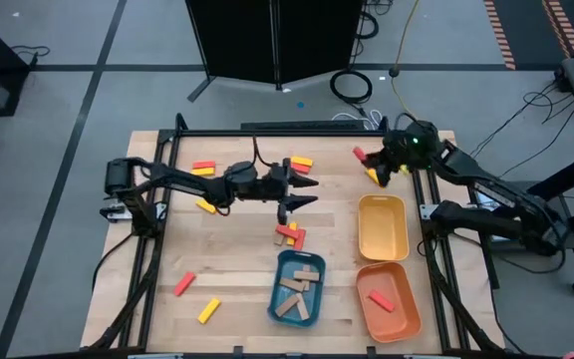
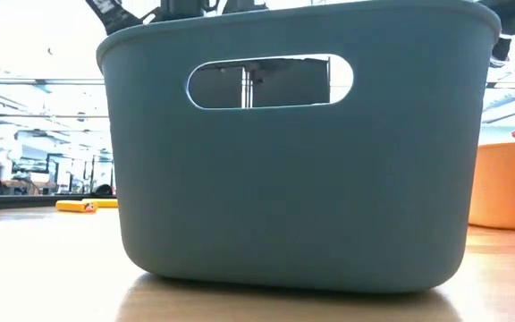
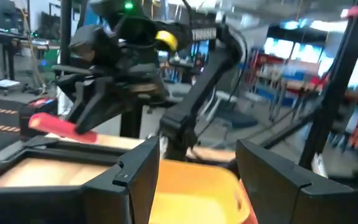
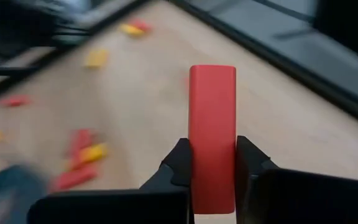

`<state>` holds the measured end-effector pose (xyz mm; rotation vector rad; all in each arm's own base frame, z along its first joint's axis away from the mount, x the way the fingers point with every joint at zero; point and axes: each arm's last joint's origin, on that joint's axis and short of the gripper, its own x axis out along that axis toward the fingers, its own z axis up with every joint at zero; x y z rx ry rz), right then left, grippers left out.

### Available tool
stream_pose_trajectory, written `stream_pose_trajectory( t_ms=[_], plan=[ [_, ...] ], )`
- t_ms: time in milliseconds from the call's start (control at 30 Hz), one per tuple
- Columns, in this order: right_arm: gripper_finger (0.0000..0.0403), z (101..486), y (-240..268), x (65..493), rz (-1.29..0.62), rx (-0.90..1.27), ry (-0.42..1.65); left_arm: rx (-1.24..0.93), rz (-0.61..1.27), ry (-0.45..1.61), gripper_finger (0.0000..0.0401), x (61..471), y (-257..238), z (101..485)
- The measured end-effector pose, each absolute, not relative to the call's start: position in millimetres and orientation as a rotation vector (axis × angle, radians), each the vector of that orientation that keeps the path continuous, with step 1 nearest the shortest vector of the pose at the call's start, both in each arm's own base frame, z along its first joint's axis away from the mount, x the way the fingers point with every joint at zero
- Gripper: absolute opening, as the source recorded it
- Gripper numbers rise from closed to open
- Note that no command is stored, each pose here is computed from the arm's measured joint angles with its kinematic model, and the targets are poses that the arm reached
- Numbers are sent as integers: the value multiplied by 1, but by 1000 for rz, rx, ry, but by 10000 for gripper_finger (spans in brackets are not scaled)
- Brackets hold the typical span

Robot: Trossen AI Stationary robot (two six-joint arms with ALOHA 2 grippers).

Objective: Sort blocks
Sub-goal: Put the orange block into the orange bin

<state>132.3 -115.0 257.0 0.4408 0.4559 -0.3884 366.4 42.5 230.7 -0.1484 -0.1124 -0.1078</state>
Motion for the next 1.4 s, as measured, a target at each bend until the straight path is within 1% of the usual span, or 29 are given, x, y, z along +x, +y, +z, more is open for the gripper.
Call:
stream_pose_trajectory(
  t_ms=[100, 200, 300, 400, 533, 767, 967, 1400],
  plan=[
    [12, 268, -100, 133, -255, 433, 393, -166, -111, -158, 208, 381, 36, 225],
    [12, 276, -88, 136, -170, 417, 336, -223, -55, -211, 208, 396, 32, 220],
    [11, 284, -78, 140, -104, 403, 281, -282, -6, -261, 208, 408, 33, 217],
    [11, 290, -70, 146, -40, 389, 236, -344, -5, -279, 208, 419, 37, 218],
    [12, 294, -60, 152, 28, 365, 208, -361, -3, -297, 208, 427, 42, 220],
    [13, 297, -50, 159, 8, 325, 181, -355, 23, -323, 208, 428, 55, 226],
    [14, 293, -51, 167, -113, 287, 189, -321, 4, -331, 208, 429, 59, 230],
    [15, 285, -60, 190, -119, 282, 184, -314, 19, -334, 208, 428, 63, 230]
  ],
)
